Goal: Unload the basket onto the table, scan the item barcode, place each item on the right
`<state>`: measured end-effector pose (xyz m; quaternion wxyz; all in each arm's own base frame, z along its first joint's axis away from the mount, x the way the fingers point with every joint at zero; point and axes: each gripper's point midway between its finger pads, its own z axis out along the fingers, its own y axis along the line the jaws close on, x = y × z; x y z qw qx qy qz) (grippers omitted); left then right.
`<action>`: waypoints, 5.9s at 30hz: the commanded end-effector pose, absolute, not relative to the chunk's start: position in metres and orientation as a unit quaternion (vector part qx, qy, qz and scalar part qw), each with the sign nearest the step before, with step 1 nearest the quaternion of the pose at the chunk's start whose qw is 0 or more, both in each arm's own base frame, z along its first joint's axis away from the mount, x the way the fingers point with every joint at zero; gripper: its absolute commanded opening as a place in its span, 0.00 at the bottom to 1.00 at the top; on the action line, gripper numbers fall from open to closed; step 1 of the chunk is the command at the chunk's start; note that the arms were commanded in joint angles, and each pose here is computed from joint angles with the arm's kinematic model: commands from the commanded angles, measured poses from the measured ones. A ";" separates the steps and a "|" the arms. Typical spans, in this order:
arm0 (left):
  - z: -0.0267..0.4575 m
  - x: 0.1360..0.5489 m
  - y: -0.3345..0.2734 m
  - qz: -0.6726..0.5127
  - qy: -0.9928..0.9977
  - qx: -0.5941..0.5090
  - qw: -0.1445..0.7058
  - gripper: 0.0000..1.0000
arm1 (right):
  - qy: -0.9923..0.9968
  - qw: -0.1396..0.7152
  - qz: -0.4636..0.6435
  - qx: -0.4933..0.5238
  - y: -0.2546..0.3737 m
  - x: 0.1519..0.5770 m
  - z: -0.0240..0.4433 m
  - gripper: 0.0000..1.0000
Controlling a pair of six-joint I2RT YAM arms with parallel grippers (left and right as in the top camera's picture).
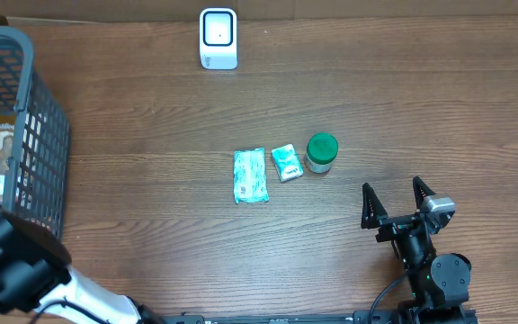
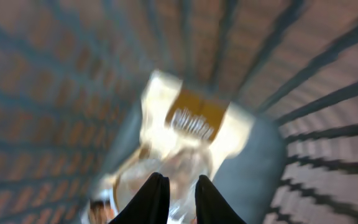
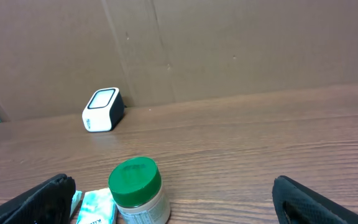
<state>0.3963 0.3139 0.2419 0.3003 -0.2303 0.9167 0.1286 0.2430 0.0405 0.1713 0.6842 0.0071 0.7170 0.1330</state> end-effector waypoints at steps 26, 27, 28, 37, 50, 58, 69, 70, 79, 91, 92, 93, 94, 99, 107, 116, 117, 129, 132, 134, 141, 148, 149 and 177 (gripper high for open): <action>0.146 0.316 0.331 0.137 0.925 -0.294 0.196 0.72 | 0.715 0.687 0.130 0.010 0.039 0.243 0.170 1.00; 0.141 0.315 0.330 0.139 0.929 -0.284 0.193 0.73 | 0.715 0.687 0.130 0.010 0.039 0.243 0.170 1.00; 0.134 0.315 0.330 0.141 0.933 -0.272 0.191 0.73 | 0.715 0.687 0.130 0.010 0.039 0.243 0.170 1.00; 0.101 0.315 0.330 0.138 0.945 -0.244 0.171 0.82 | 0.715 0.687 0.130 0.010 0.039 0.243 0.170 1.00; 0.075 0.310 0.332 0.136 0.953 -0.235 0.136 0.81 | 0.715 0.687 0.130 0.010 0.039 0.243 0.170 1.00; 0.068 0.310 0.332 0.133 0.955 -0.230 0.129 0.81 | 0.715 0.687 0.130 0.010 0.039 0.243 0.170 1.00; 0.064 0.310 0.333 0.136 0.962 -0.202 0.125 0.82 | 0.715 0.687 0.130 0.010 0.039 0.243 0.170 1.00; 0.064 0.311 0.333 0.136 0.962 -0.201 0.125 0.81 | 0.715 0.687 0.130 0.010 0.039 0.243 0.170 1.00; 0.074 0.329 0.337 0.140 0.957 -0.194 0.162 0.82 | 0.715 0.687 0.130 0.010 0.039 0.243 0.170 1.00; 0.085 0.362 0.324 0.096 0.959 -0.132 0.230 0.85 | 0.715 0.687 0.130 0.010 0.039 0.243 0.170 1.00; 0.084 0.364 0.322 0.090 0.960 -0.125 0.235 0.85 | 0.715 0.687 0.130 0.010 0.039 0.243 0.170 1.00; 0.084 0.366 0.321 0.087 0.959 -0.123 0.239 0.85 | 0.715 0.687 0.130 0.009 0.039 0.243 0.170 1.00; 0.082 0.368 0.321 0.084 0.959 -0.122 0.241 0.85 | 0.715 0.687 0.130 0.010 0.039 0.243 0.170 1.00; 0.059 0.365 0.319 0.071 0.965 -0.125 0.220 0.85 | 0.715 0.687 0.130 0.009 0.039 0.243 0.170 1.00; 0.044 0.365 0.319 0.063 0.968 -0.125 0.210 0.85 | 0.715 0.687 0.130 0.010 0.039 0.243 0.170 1.00; 0.016 0.360 0.314 0.042 0.974 -0.128 0.184 0.52 | 0.715 0.687 0.130 0.010 0.039 0.243 0.170 1.00; 0.016 0.360 0.314 0.042 0.974 -0.128 0.184 0.45 | 0.715 0.687 0.130 0.010 0.039 0.243 0.170 1.00; 0.049 0.374 0.327 0.046 0.964 -0.168 0.203 0.04 | 0.715 0.687 0.130 0.010 0.039 0.243 0.170 1.00; 0.075 0.383 0.335 0.046 0.954 -0.201 0.218 0.04 | 0.715 0.687 0.130 0.010 0.039 0.243 0.170 1.00; 0.095 0.388 0.339 0.046 0.948 -0.220 0.226 0.04 | 0.715 0.687 0.130 0.010 0.039 0.243 0.170 1.00; 0.153 0.392 0.343 0.042 0.934 -0.259 0.241 0.04 | 0.715 0.687 0.130 0.009 0.039 0.243 0.170 1.00; 0.155 0.385 0.332 0.022 0.935 -0.277 0.222 0.04 | 0.715 0.687 0.130 0.009 0.039 0.243 0.170 1.00; 0.155 0.386 0.330 0.017 0.935 -0.278 0.222 0.04 | 0.715 0.687 0.130 0.010 0.039 0.243 0.170 1.00; 0.178 0.362 0.320 0.027 0.917 -0.340 0.207 0.28 | 0.715 0.687 0.130 0.010 0.039 0.243 0.170 1.00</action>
